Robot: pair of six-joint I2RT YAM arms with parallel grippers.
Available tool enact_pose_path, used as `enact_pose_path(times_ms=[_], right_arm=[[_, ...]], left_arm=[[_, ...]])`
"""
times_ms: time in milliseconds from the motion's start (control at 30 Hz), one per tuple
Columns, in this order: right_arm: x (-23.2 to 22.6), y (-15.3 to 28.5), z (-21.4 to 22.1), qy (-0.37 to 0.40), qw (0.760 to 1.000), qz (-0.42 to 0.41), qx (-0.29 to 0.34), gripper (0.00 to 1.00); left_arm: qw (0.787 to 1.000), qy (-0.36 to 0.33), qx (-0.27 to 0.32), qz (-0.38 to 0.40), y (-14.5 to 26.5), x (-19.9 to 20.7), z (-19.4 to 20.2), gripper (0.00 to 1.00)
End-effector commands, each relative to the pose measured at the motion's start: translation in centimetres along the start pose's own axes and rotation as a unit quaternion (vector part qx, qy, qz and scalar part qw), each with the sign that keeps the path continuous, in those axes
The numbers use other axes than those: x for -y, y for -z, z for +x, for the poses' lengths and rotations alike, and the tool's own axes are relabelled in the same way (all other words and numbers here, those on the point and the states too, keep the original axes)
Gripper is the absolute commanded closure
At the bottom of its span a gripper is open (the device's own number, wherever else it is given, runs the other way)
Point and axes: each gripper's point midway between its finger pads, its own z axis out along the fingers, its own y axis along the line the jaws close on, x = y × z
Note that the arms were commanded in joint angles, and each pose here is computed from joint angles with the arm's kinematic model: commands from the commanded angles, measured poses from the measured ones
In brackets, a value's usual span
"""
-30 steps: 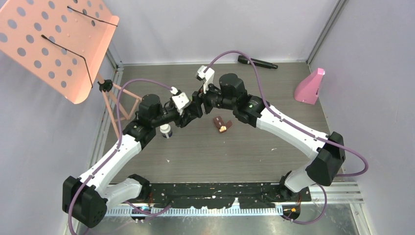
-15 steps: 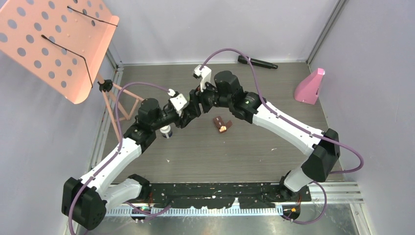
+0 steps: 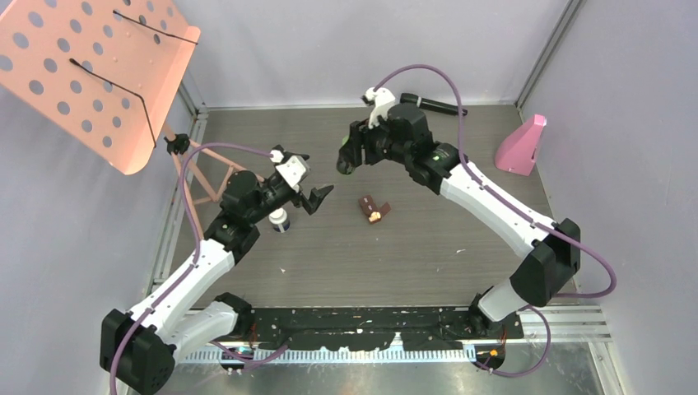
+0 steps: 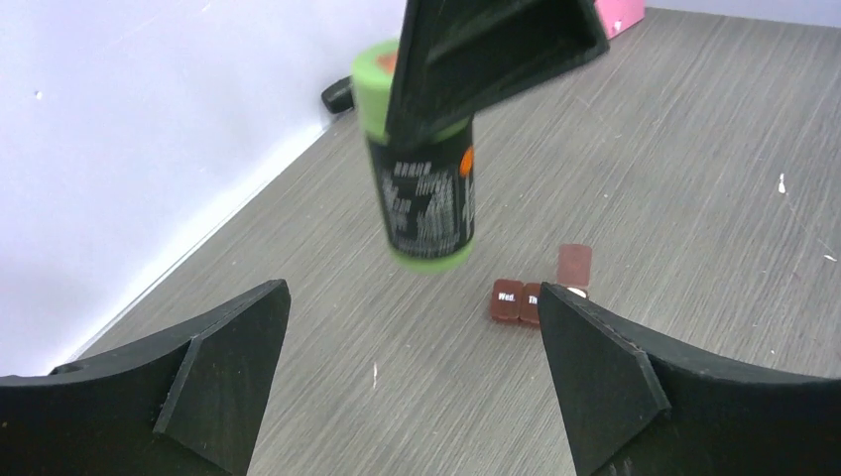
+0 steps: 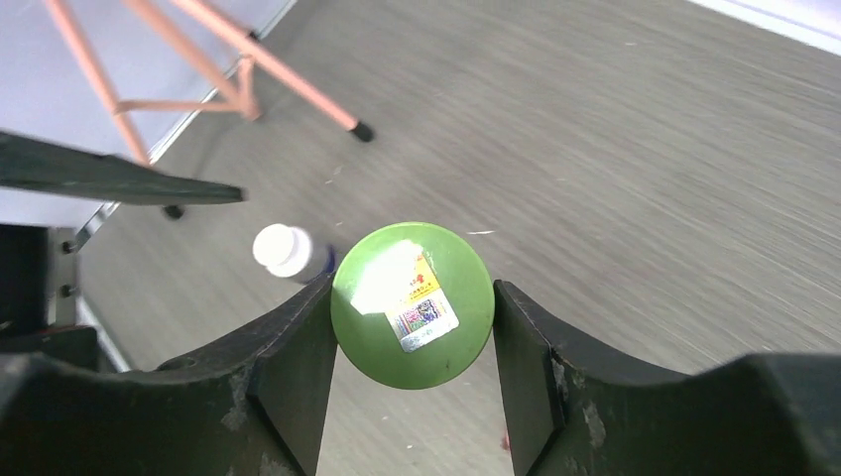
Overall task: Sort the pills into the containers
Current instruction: Place the pill bottle at the center of the board.
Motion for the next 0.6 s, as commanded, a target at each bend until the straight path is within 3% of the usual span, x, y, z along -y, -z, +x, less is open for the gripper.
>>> enact_pose_path(times_ms=[0,200,400,567], right_arm=[[4.9,3.4,-4.3,-0.020,0.993,0.087,0.083,0.87],[16.3,5.7,-0.1,-0.056,0.958,0.275,0.060,0.87],[22.3,6.8,4.9,-0.095,0.935,0.338,0.046,0.87],[25.1,6.4,8.4,-0.100,0.920,0.377,0.027,0.88]], left_arm=[[0.999,-0.009,0.020,-0.033,0.0,-1.2,-0.9,0.01],[0.995,0.020,0.013,-0.102,0.4,-3.4,-1.2,0.01],[0.980,0.085,-0.014,-0.180,1.1,-5.7,-0.2,0.01],[0.982,0.109,-0.040,-0.147,0.7,-4.8,-1.0,0.01]])
